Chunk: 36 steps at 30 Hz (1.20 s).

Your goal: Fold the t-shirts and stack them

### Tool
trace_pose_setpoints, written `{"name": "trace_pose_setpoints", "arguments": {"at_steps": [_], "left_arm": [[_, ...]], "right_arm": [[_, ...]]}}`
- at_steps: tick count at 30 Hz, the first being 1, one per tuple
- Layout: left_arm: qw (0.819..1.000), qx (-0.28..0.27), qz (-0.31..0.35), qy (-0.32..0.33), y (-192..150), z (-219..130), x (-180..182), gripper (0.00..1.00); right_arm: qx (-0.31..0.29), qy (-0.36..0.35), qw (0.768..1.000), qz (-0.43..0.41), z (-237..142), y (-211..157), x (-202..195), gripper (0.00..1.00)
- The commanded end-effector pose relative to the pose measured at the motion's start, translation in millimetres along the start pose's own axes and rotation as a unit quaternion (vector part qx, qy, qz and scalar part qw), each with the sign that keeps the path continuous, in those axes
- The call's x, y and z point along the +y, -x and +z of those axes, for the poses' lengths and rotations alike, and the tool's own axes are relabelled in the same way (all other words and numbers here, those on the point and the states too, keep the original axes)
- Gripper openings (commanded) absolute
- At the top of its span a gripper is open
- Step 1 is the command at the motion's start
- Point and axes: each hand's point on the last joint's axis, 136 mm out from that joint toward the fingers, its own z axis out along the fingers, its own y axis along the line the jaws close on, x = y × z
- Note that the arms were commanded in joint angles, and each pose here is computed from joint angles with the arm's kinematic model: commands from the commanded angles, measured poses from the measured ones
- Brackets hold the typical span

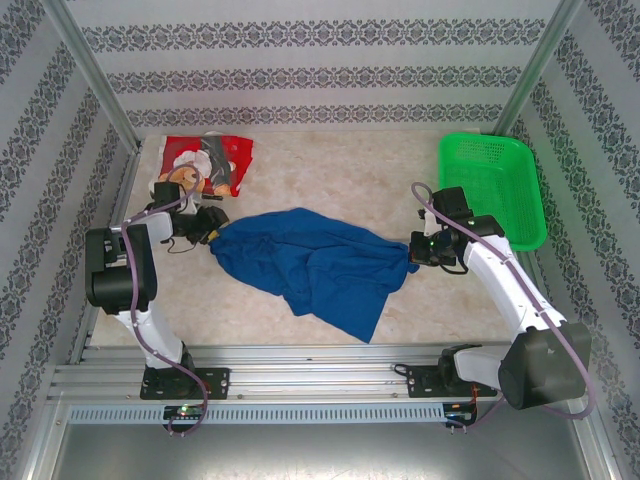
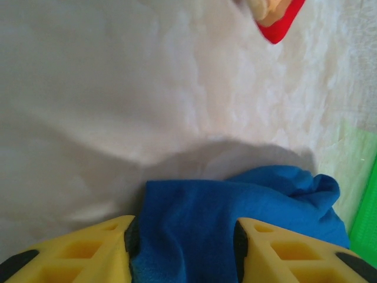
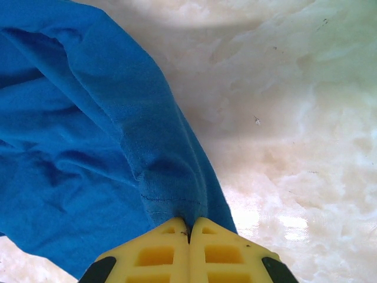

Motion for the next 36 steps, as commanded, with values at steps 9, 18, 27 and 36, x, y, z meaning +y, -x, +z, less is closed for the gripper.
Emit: {"name": "trace_pose_setpoints", "arguments": {"at_steps": [9, 18, 27, 36], "left_arm": [[0.999, -0.013, 0.004, -0.038, -7, -17, -19, 0.32], [0.997, -0.028, 0.016, -0.065, 6, -28, -41, 0.07], [0.992, -0.067, 0.045, -0.099, 15, -72, -86, 0.0], [0.983, -0.107, 0.068, -0.134, 13, -115, -122, 0.0]], "right_arm": [[-0.004, -0.01, 1.0, 0.004, -4, -1, 0, 0.0], [-0.014, -0.016, 1.0, 0.003, -9, 3, -2, 0.06], [-0.04, 0.004, 0.998, 0.053, -14, 20, -6, 0.5], [0.003, -0.037, 0.992, 0.119, 7, -4, -33, 0.57]]}}
